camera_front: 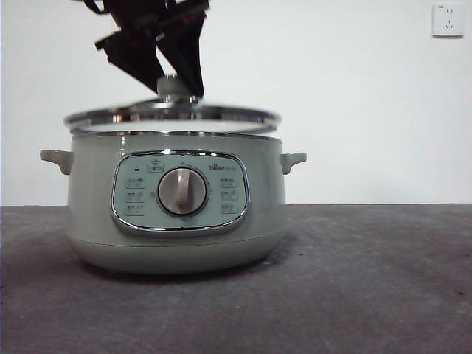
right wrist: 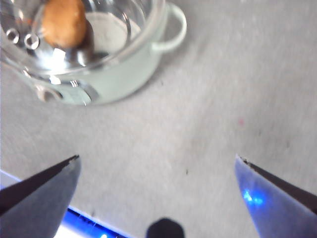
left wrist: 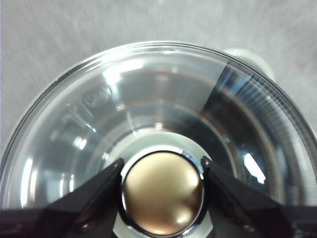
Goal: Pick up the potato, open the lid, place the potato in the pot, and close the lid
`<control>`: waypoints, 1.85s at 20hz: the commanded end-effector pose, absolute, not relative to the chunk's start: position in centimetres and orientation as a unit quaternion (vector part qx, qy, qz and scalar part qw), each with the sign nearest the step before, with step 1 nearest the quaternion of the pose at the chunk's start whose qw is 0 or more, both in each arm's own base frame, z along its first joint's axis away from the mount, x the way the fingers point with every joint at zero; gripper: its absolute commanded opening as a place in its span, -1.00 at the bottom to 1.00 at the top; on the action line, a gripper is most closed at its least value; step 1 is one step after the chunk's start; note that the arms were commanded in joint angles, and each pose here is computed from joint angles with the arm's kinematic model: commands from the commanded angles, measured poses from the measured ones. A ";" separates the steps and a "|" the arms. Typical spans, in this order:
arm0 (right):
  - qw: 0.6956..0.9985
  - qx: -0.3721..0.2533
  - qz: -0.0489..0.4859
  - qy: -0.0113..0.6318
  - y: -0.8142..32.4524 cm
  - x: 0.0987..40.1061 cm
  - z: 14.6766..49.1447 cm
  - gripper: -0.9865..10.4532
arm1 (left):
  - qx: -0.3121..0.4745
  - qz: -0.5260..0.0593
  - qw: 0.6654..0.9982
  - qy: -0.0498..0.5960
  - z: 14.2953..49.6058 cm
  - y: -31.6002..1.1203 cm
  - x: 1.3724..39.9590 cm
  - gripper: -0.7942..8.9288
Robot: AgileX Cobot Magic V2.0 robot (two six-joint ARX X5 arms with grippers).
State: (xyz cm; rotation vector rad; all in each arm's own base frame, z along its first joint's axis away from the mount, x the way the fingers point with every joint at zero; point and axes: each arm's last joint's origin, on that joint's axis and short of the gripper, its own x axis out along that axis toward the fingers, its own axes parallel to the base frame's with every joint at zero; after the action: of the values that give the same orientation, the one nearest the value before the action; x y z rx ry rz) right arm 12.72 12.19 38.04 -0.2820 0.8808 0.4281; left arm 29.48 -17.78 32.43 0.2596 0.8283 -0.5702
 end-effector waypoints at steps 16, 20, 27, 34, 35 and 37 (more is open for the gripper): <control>0.880 -0.099 0.192 0.423 11.1 11.6 37.3 0.23 | 0.136 -0.266 0.865 0.403 30.1 -18.9 31.4 -0.81; 0.880 -0.098 0.192 0.423 11.1 11.6 37.3 0.23 | 0.126 -0.269 0.870 0.394 30.5 -18.9 31.4 0.51; 0.880 -0.099 0.192 0.424 11.1 11.6 37.3 0.23 | 0.117 -0.273 0.885 0.359 34.5 -17.2 28.5 0.73; 0.880 -0.096 0.190 0.426 11.1 11.6 37.3 0.23 | 0.128 -0.273 0.872 0.385 38.6 -13.3 22.0 0.71; 0.879 -0.096 0.190 0.426 11.1 11.6 37.3 0.23 | 0.129 -0.275 0.871 0.386 39.0 -12.8 21.1 0.71; 0.879 -0.097 0.189 0.427 11.1 11.6 37.3 0.23 | 0.135 -0.277 0.870 0.384 39.7 -12.0 19.8 0.71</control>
State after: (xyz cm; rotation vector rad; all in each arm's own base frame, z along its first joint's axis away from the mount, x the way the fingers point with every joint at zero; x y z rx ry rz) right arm 11.54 10.98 37.52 -0.2098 0.8797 0.4010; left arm 19.64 -11.87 39.96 0.2670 0.7968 -0.5691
